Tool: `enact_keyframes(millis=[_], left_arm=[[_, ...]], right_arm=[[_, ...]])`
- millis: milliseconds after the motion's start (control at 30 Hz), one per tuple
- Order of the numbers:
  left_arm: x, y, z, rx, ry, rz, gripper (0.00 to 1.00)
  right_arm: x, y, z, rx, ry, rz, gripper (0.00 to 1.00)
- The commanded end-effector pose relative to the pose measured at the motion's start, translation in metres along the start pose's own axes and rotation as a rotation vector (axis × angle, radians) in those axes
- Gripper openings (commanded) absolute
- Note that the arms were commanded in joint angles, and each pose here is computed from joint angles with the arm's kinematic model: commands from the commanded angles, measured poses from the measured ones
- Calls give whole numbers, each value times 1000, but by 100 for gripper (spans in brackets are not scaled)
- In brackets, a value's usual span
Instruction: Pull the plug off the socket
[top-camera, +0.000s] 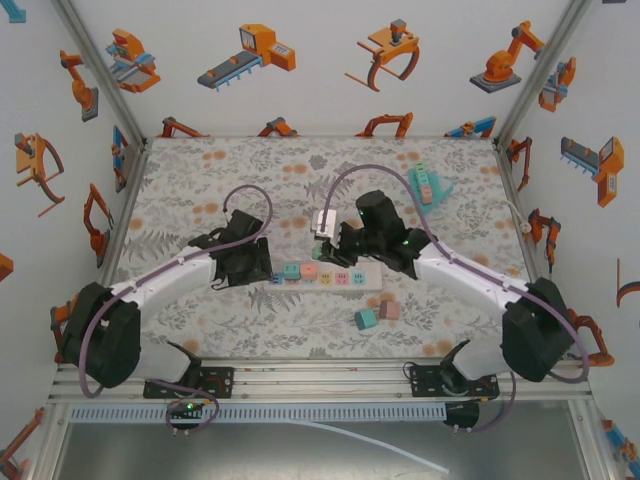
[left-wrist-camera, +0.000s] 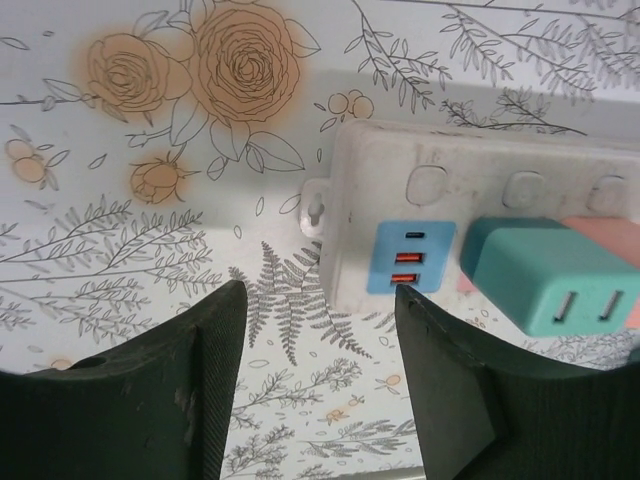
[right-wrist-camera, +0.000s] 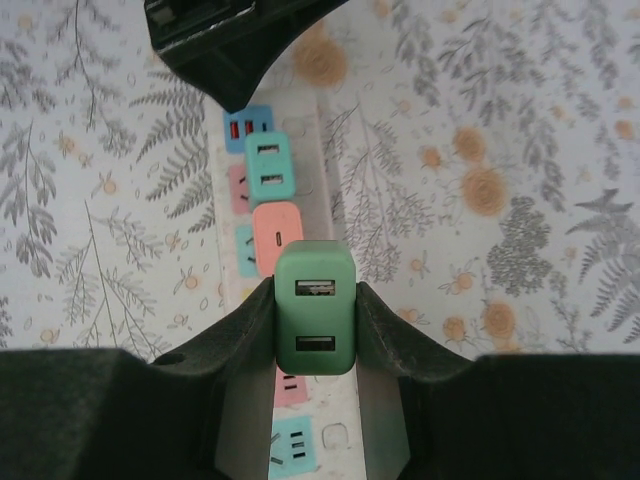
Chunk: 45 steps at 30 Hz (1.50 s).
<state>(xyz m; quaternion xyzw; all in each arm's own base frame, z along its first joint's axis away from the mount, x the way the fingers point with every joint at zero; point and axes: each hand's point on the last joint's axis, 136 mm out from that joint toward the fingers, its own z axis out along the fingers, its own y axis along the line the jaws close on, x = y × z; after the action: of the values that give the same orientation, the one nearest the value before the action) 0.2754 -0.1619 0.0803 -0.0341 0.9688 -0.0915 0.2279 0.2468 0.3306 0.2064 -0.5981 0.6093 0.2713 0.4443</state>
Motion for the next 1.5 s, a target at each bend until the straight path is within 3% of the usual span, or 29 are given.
enact_keyframes(millis=[0,133,267,500,767,833,1133,1467], left_arm=[[-21,-6,-30,14,-80,31,59],[-37,-20,-59,96,-166,84,61],[-46,-54,-97,306,-266,223,67],[-38,-101,-166,623,-437,537,77],[2,-125,-200,774,-555,943,94],[11,-129,-206,810,-573,1012,99],[38,-141,-218,928,-589,1155,97],[53,-139,-206,919,-616,1253,97]], right_arm=[[-28,-14,-21,123,-115,130,5],[-36,-24,-53,262,-210,336,4],[-22,-27,-79,368,-248,583,4],[14,-10,-97,407,-271,911,3],[68,19,-76,348,-156,1210,3],[76,26,-67,312,-114,1251,3],[111,36,-36,289,14,1297,4],[140,44,-18,296,74,1324,7]])
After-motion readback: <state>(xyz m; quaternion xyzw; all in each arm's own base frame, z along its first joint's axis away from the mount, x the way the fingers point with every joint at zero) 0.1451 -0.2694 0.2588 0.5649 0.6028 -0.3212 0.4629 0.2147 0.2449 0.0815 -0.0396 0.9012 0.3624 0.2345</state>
